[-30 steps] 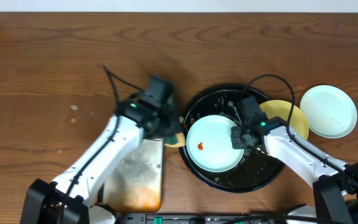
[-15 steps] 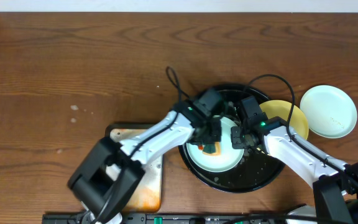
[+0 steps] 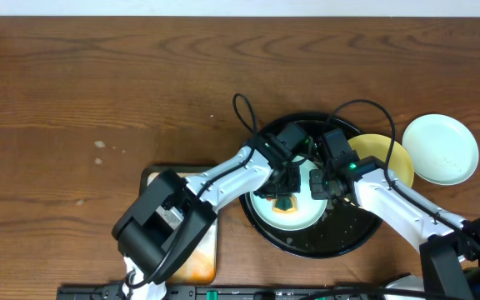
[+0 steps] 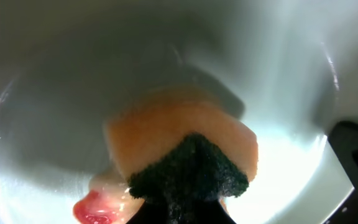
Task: Clean dirty plates on tray and stack at the side
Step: 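Scrub the lower green plate with the sponge while right gripper holds it, then return the sponge to the soapy tray with the left gripper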
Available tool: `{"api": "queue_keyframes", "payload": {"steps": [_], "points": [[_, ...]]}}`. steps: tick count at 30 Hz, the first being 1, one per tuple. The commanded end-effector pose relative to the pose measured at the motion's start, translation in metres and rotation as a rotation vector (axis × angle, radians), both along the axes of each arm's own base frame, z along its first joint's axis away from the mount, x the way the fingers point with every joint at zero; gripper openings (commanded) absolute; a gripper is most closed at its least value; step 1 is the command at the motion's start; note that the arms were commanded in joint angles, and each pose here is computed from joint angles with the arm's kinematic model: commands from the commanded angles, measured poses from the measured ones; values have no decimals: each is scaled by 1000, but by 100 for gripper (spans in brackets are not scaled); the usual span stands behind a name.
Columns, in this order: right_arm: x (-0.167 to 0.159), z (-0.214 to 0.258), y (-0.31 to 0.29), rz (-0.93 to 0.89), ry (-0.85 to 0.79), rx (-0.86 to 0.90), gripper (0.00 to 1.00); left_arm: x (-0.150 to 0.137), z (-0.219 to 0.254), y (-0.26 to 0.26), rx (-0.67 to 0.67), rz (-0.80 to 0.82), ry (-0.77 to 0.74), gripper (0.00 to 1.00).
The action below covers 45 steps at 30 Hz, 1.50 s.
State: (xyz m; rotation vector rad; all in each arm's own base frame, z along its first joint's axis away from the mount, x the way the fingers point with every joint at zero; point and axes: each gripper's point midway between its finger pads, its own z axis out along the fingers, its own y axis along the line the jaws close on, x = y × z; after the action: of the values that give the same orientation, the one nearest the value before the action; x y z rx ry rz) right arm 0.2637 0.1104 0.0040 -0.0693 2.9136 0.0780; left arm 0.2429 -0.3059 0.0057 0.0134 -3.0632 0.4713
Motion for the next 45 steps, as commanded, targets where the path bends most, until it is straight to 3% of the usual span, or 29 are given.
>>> {"api": "queue_keyframes", "payload": {"steps": [1,15,26,37,45], "points": [[-12,-12,-5,-21,50,-12,1,1,-28,37,182,80,13,7],[-14,-13,-6,-22,58,-16,1,20,-22,99,331,233,59,7],[-15,-13,-6,-22,61,-17,1,37,43,102,341,215,-40,7],[-6,0,-6,30,36,-38,1,26,98,122,304,214,-95,8],[8,28,-9,53,-24,-76,1,8,126,201,463,324,-98,8]]}}
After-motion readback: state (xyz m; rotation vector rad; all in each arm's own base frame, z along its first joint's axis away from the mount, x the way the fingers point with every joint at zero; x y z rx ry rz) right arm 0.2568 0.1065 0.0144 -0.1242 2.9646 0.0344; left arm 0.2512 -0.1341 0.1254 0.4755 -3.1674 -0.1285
